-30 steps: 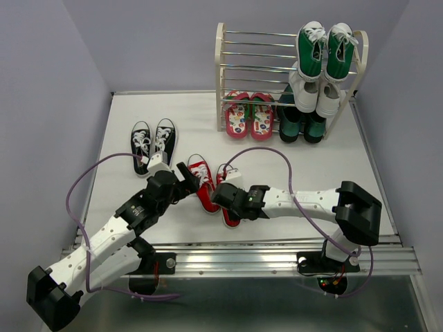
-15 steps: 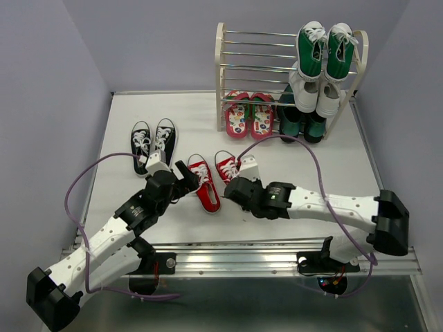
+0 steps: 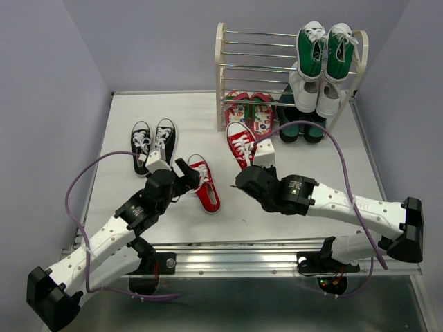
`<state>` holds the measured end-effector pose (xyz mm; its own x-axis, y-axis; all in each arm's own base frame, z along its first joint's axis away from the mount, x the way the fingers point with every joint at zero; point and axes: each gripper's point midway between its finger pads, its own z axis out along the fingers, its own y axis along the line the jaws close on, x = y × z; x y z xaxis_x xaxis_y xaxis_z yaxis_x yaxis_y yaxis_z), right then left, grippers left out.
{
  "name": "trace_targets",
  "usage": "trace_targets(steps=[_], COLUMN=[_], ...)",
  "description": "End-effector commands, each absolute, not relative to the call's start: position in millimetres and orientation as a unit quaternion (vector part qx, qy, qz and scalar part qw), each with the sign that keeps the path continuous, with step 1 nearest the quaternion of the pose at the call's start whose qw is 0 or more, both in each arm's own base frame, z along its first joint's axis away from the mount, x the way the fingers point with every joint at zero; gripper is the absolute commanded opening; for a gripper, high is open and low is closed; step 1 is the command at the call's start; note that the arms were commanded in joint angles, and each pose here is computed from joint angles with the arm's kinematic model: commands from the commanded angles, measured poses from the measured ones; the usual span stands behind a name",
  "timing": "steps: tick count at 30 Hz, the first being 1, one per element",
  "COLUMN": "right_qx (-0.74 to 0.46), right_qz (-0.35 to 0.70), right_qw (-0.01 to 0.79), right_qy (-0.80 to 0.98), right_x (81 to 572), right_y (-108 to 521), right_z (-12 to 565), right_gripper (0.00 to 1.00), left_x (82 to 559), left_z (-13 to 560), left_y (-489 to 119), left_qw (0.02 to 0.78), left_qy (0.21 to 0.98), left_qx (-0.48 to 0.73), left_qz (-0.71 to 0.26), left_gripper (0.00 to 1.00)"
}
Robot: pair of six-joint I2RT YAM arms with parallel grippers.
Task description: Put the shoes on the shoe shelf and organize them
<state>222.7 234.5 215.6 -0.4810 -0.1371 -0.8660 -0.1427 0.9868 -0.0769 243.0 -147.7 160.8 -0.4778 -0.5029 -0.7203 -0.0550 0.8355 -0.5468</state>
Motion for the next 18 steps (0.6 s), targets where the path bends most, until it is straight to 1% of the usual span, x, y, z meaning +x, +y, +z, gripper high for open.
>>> trace_targets(steps=[1, 5, 8, 9, 13, 17, 18], right_qx=[0.024, 0.051, 0.061, 0.076, 0.09, 0.09, 0.084], right_qz=[0.003, -0.002, 0.002, -0.001, -0.005, -0.01, -0.008], right_qw=[0.576, 0.582, 0.607, 0.615, 0.623, 0.622, 0.615], right_qy=[0.817, 0.812, 0.792, 0.785, 0.777, 0.778, 0.784], right_x=[266, 307, 324, 335, 365, 396, 403], right_y=[223, 213, 216, 208, 198, 192, 195], right_z=[281, 291, 312, 323, 338, 340, 334], right_gripper=[0.01, 0.01, 0.01, 0.01, 0.01, 0.01, 0.01], left_x=[252, 254, 256, 257, 258, 260, 261], left_z=[178, 179, 178, 180, 184, 188, 189], left_y=[-150, -153, -155, -156, -159, -160, -160], left_qw=[0.504, 0.503, 0.502, 0.503, 0.505, 0.509, 0.51], left_qy=[0.811, 0.812, 0.813, 0.811, 0.809, 0.806, 0.805], left_qx=[-0.17, -0.169, -0.167, -0.168, -0.164, -0.164, -0.164], left_qz=[-0.243, -0.244, -0.244, -0.247, -0.253, -0.254, -0.254], left_gripper=[0.99, 0.99, 0.99, 0.99, 0.99, 0.99, 0.99])
